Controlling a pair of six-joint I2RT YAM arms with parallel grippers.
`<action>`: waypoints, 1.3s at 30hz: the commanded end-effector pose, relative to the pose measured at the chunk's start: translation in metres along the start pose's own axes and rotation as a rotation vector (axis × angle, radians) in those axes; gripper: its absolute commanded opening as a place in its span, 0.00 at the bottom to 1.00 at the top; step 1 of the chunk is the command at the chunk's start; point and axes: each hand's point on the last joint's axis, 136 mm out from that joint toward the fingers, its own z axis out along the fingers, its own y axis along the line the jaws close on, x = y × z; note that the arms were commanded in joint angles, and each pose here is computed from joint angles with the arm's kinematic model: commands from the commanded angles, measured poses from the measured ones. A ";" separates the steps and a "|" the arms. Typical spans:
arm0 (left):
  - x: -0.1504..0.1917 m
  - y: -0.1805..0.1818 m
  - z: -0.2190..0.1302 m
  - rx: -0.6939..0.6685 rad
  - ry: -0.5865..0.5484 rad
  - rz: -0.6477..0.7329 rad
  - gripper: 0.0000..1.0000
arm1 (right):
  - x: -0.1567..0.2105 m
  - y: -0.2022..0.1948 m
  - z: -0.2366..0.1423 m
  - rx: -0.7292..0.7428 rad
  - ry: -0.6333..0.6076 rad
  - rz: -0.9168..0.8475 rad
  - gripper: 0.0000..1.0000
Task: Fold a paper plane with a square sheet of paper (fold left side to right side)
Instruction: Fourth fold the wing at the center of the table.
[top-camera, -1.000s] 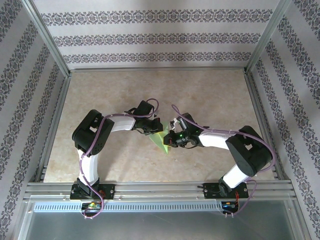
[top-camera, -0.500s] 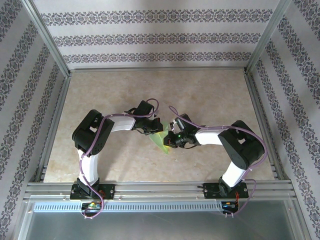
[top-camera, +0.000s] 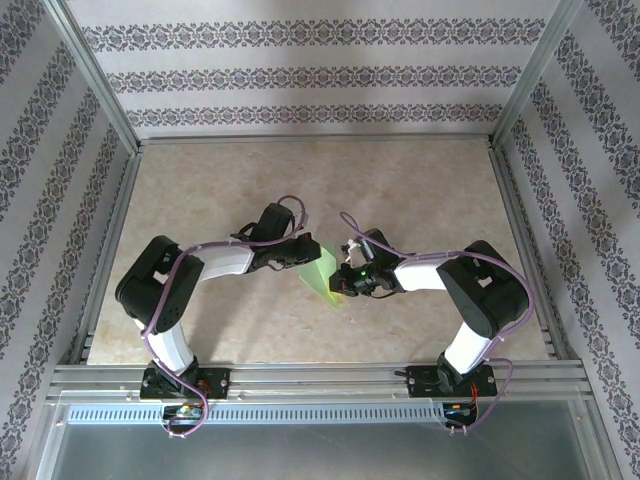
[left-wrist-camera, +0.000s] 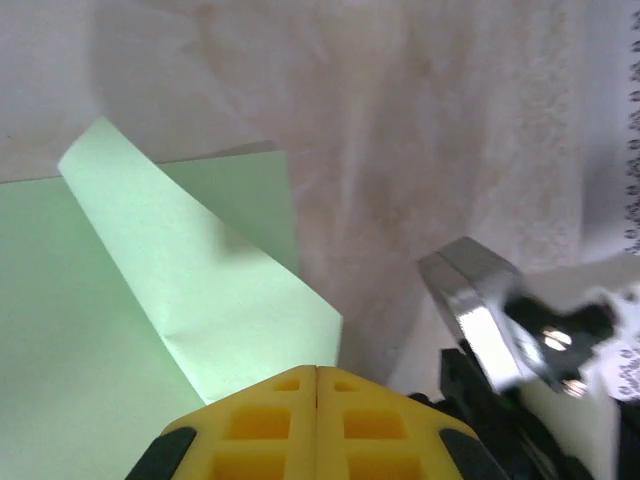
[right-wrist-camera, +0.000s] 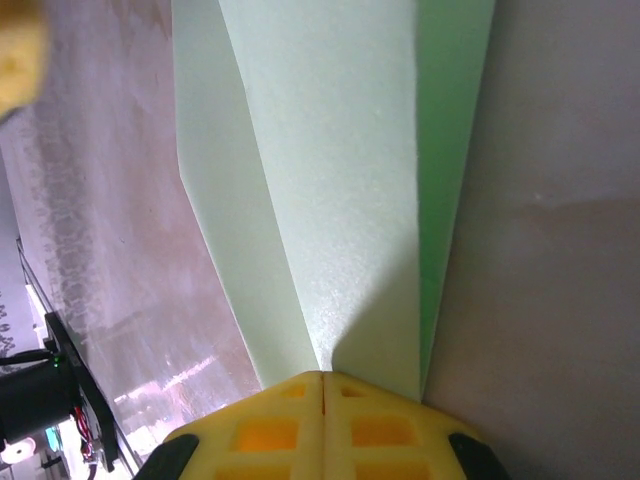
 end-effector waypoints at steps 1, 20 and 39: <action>0.007 -0.011 0.004 0.062 -0.021 -0.008 0.03 | 0.030 -0.055 0.002 0.187 0.082 0.084 0.00; 0.032 0.009 0.046 -0.012 0.080 -0.051 0.03 | 0.035 -0.068 -0.004 0.289 0.112 0.071 0.00; 0.014 0.062 0.041 -0.120 0.048 -0.129 0.03 | 0.045 -0.075 -0.007 0.325 0.149 0.081 0.00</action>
